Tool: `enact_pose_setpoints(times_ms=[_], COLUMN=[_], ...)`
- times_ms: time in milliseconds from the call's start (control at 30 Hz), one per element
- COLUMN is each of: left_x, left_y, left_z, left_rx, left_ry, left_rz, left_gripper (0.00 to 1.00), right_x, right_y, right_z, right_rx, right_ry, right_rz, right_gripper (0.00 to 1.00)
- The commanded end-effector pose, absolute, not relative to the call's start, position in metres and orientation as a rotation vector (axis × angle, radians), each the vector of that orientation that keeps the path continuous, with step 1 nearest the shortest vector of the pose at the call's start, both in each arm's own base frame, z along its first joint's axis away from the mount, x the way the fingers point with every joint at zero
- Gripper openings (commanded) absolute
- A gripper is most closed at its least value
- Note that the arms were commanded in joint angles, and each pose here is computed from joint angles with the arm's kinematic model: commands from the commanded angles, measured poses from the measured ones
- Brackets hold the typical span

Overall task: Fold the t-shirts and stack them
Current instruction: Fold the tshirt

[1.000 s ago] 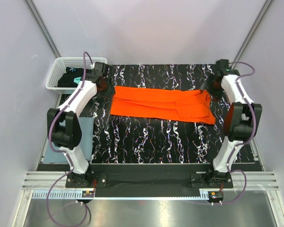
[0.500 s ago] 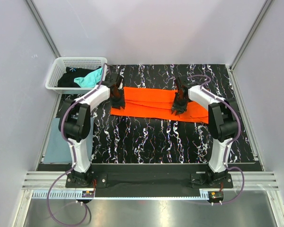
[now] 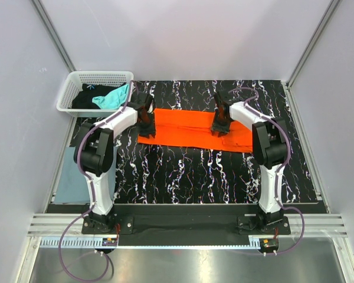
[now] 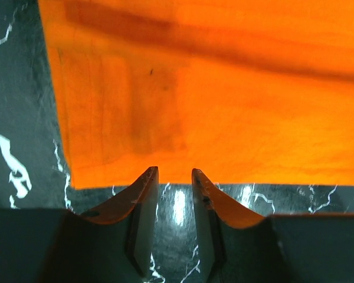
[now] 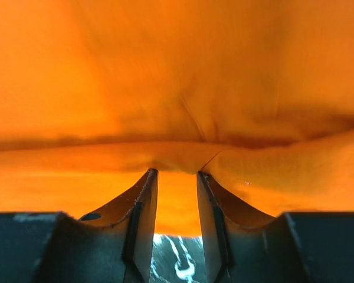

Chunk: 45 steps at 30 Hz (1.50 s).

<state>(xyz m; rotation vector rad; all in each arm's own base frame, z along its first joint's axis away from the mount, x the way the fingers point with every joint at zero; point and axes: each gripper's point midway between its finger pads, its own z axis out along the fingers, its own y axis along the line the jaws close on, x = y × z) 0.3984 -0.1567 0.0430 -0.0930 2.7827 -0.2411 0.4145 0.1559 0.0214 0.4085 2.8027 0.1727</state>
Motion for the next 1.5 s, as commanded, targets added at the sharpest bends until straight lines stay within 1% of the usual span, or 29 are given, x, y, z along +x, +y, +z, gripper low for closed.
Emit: enact_pose_setpoints(times_ms=[0,100,167,367,500,567,600,733,867,967,1100,1200,1333,1400,1433,1467], left_x=[0.399,0.387,0.381,0.390,0.402,0.409,0.412,0.416,0.419,0.412,0.395,0.378,0.354,0.338,0.332,0.320], left_y=[-0.158,-0.154,-0.154,-0.159,-0.169,-0.172,-0.173,-0.170,-0.153,-0.148,-0.146,-0.141,-0.133,-0.135,-0.137,-0.136], left_z=[0.077,0.084,0.086,0.083,0.072,0.071,0.064,0.053,0.039,0.024,0.009,-0.003,-0.012,-0.017,-0.019,-0.024], left_rx=[-0.075,-0.077,-0.082,-0.084,-0.068,-0.077,-0.094,-0.174,-0.237,-0.253,-0.279,-0.279,-0.291,-0.299,-0.292,-0.294], left_ry=[2.700,2.695,2.695,2.701,2.726,2.724,2.737,2.777,2.802,2.850,2.912,2.962,3.010,3.050,3.063,3.093], left_rz=[-0.290,-0.290,-0.299,-0.315,-0.351,-0.361,-0.371,-0.422,-0.384,-0.375,-0.375,-0.342,-0.309,-0.331,-0.336,-0.328], left_gripper=[0.34,0.35,0.36,0.37,0.37,0.38,0.38,0.38,0.39,0.40,0.40,0.40,0.41,0.41,0.41,0.41], right_x=[0.460,0.485,0.491,0.462,0.451,0.446,0.445,0.438,0.429,0.421,0.439,0.457,0.451,0.442,0.440,0.433], right_y=[0.144,0.142,0.146,0.152,0.139,0.132,0.134,0.149,0.160,0.163,0.159,0.158,0.148,0.141,0.137,0.133], right_z=[0.043,0.054,0.060,0.075,0.094,0.087,0.080,0.067,0.070,0.052,0.040,0.042,0.058,0.073,0.078,0.090], right_rx=[0.378,0.393,0.389,0.408,0.362,0.357,0.351,0.381,0.412,0.435,0.423,0.393,0.441,0.450,0.459,0.461], right_ry=[2.672,2.630,2.639,2.676,2.640,2.649,2.663,2.716,2.699,2.742,2.733,2.721,2.722,2.705,2.697,2.682], right_rz=[0.100,0.109,0.129,0.212,0.158,0.117,0.141,0.238,0.309,0.329,0.268,0.252,0.216,0.208,0.195,0.192], right_gripper=[0.40,0.41,0.41,0.45,0.46,0.47,0.45,0.27,0.26,0.26,0.26,0.26,0.29,0.37,0.46,0.50])
